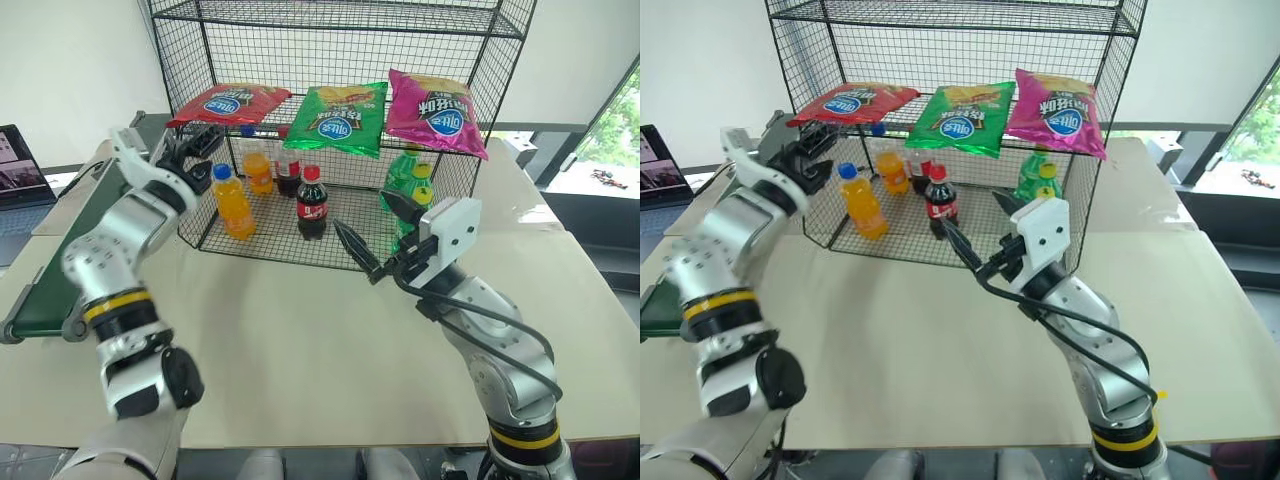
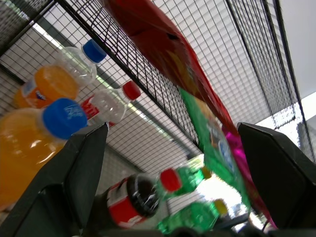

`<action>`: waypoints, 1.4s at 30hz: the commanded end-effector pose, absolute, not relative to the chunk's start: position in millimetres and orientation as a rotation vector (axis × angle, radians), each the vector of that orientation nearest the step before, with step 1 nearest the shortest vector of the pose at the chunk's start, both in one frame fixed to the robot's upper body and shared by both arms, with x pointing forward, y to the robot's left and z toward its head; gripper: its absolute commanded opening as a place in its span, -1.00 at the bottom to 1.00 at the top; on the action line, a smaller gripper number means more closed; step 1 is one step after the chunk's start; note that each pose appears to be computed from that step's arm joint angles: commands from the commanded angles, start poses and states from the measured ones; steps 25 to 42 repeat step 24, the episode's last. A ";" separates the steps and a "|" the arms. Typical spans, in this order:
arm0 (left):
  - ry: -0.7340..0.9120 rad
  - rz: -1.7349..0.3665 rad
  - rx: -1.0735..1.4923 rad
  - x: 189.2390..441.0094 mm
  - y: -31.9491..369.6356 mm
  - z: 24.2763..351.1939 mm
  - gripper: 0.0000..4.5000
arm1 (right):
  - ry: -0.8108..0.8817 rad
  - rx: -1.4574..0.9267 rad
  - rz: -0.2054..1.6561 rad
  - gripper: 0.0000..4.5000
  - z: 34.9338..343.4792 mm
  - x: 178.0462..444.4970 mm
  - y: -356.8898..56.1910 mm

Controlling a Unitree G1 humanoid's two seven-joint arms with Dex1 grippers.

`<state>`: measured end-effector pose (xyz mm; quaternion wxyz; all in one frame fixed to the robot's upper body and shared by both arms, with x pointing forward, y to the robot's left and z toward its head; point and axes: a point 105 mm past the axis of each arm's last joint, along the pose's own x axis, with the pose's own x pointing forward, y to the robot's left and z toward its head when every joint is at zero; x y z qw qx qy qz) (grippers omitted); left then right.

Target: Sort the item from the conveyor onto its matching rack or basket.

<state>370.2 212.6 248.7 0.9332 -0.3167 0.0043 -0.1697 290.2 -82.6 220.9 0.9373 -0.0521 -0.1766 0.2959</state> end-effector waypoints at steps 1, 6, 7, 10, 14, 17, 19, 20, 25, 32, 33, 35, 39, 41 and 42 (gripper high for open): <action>0.073 -0.408 -0.309 342.5 192.4 221.1 0.97 | -0.342 -0.111 0.497 1.00 210.4 294.0 -104.7; 0.118 -0.312 0.007 336.7 190.8 157.2 0.97 | -0.203 -0.136 0.372 1.00 165.0 302.1 -128.1; 0.108 -0.268 0.051 340.0 193.7 148.6 0.97 | -0.189 -0.135 0.348 1.00 158.9 302.9 -132.4; 0.064 -0.239 0.143 346.5 185.1 124.3 0.97 | -0.136 -0.132 0.261 1.00 134.7 305.4 -145.8; 0.028 -0.199 0.203 350.5 183.6 109.3 0.97 | -0.124 -0.118 0.223 1.00 124.1 305.6 -150.6; 0.016 -0.217 0.235 351.9 175.7 99.0 0.97 | -0.113 -0.116 0.188 1.00 117.1 305.9 -155.3; 0.031 -0.275 0.193 351.4 169.1 95.1 0.97 | -0.122 -0.117 0.180 1.00 118.8 305.4 -156.3; 0.031 -0.302 0.159 351.0 166.8 95.8 0.97 | -0.126 -0.117 0.176 1.00 119.7 304.8 -157.1; 0.059 -0.342 0.131 351.2 166.9 94.2 0.97 | -0.130 -0.118 0.166 1.00 119.7 303.0 -159.4; 0.059 -0.342 0.131 351.2 166.9 94.2 0.97 | -0.130 -0.118 0.166 1.00 119.7 303.0 -159.4; 0.059 -0.342 0.131 351.2 166.9 94.2 0.97 | -0.130 -0.118 0.166 1.00 119.7 303.0 -159.4; 0.059 -0.342 0.131 351.2 166.9 94.2 0.97 | -0.130 -0.118 0.166 1.00 119.7 303.0 -159.4; 0.059 -0.342 0.131 351.2 166.9 94.2 0.97 | -0.130 -0.118 0.166 1.00 119.7 303.0 -159.4; 0.059 -0.342 0.131 351.2 166.9 94.2 0.97 | -0.130 -0.118 0.166 1.00 119.7 303.0 -159.4; 0.059 -0.342 0.131 351.2 166.9 94.2 0.97 | -0.130 -0.118 0.166 1.00 119.7 303.0 -159.4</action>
